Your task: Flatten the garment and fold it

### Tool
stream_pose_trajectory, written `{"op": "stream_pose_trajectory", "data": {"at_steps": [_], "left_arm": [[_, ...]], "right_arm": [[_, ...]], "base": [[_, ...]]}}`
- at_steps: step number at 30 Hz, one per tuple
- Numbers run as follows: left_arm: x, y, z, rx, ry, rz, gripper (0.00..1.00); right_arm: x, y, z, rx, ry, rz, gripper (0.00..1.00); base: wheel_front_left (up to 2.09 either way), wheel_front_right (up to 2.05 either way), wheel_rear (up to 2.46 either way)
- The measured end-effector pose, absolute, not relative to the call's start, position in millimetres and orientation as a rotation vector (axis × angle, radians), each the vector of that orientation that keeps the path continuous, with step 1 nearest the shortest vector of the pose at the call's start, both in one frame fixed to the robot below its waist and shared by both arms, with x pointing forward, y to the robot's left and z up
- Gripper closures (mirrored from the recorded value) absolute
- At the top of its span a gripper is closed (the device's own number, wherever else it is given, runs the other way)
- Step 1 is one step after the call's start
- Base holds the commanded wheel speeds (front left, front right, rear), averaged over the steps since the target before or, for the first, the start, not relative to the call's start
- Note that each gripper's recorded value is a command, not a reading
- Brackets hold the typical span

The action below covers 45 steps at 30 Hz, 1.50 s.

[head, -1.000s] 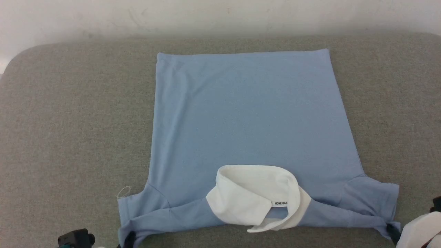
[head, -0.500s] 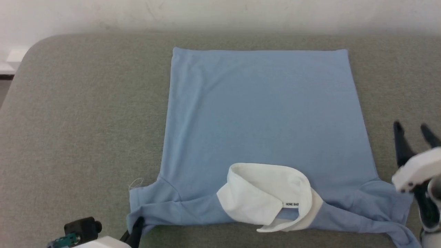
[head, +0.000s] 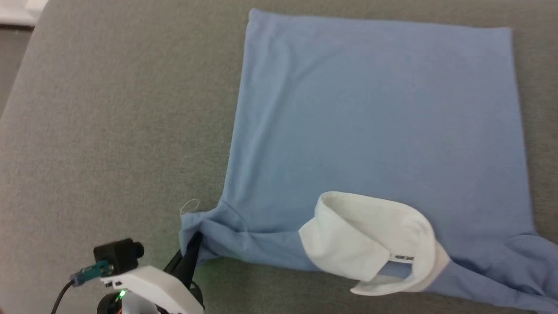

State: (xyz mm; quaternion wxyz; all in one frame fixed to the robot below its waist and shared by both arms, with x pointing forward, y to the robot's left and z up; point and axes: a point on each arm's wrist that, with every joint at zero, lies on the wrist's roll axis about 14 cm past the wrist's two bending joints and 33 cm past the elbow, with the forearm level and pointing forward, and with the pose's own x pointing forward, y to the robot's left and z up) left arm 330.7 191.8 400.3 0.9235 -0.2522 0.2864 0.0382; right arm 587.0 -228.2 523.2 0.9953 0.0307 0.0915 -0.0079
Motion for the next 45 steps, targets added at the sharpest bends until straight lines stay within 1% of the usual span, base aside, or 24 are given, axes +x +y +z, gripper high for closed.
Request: {"op": "stream_pose_trajectory", "data": {"at_steps": [4,8,11,15,21,22,23,24,25,26,29,32,34,37,39,41,45], "left_arm": [[333,197,392,-0.519,0.597,0.108,1.00],[331,201,382,-0.524,0.612,0.139,1.00],[333,203,376,-0.523,0.617,0.156,1.00],[336,206,369,-0.520,0.619,0.171,1.00],[342,210,360,-0.513,0.618,0.189,1.00],[343,211,359,-0.511,0.617,0.189,1.00],[344,211,358,-0.510,0.619,0.190,1.00],[344,212,356,-0.508,0.620,0.194,1.00],[344,212,355,-0.508,0.620,0.194,1.00],[344,212,355,-0.508,0.621,0.196,1.00],[344,213,354,-0.507,0.618,0.199,1.00],[345,212,355,-0.507,0.615,0.195,1.00],[344,212,357,-0.509,0.609,0.194,1.00],[343,213,361,-0.510,0.600,0.192,1.00],[341,214,365,-0.510,0.595,0.197,1.00],[336,218,368,-0.506,0.597,0.212,1.00],[313,225,372,-0.494,0.631,0.242,1.00]], "right_arm": [[617,-228,495,0.060,0.314,-0.030,0.00],[633,-228,458,0.059,0.481,-0.051,0.00],[645,-226,437,0.057,0.572,-0.067,0.00],[653,-223,409,0.046,0.694,-0.087,0.00],[658,-212,373,0.050,0.829,-0.101,0.00],[657,-211,367,0.053,0.845,-0.105,0.38],[658,-211,363,0.053,0.849,-0.110,0.60],[659,-211,361,0.049,0.851,-0.115,0.75],[661,-212,361,0.051,0.850,-0.122,0.93],[663,-212,360,0.053,0.845,-0.125,1.00],[664,-210,359,0.063,0.837,-0.127,1.00],[666,-211,365,0.062,0.780,-0.123,1.00],[666,-211,371,0.061,0.707,-0.108,1.00],[664,-214,392,0.040,0.543,-0.086,1.00],[655,-219,404,0.018,0.441,-0.077,1.00],[640,-224,411,-0.005,0.375,-0.069,1.00],[599,-240,418,-0.059,0.326,-0.074,1.00]], "base": [[0.00,0.00,0.00],[0.00,0.00,0.00],[0.00,0.00,0.00],[0.00,0.00,0.00],[0.00,0.00,0.00],[0.00,0.00,0.00],[0.00,0.00,0.00],[0.00,0.00,0.00],[0.00,0.00,0.00],[0.00,0.00,0.00],[0.00,0.00,0.00],[0.00,0.00,0.00],[0.00,0.00,0.00],[0.00,0.00,0.00],[0.00,0.00,0.00],[0.00,0.00,0.00],[0.00,0.00,0.00]]}}
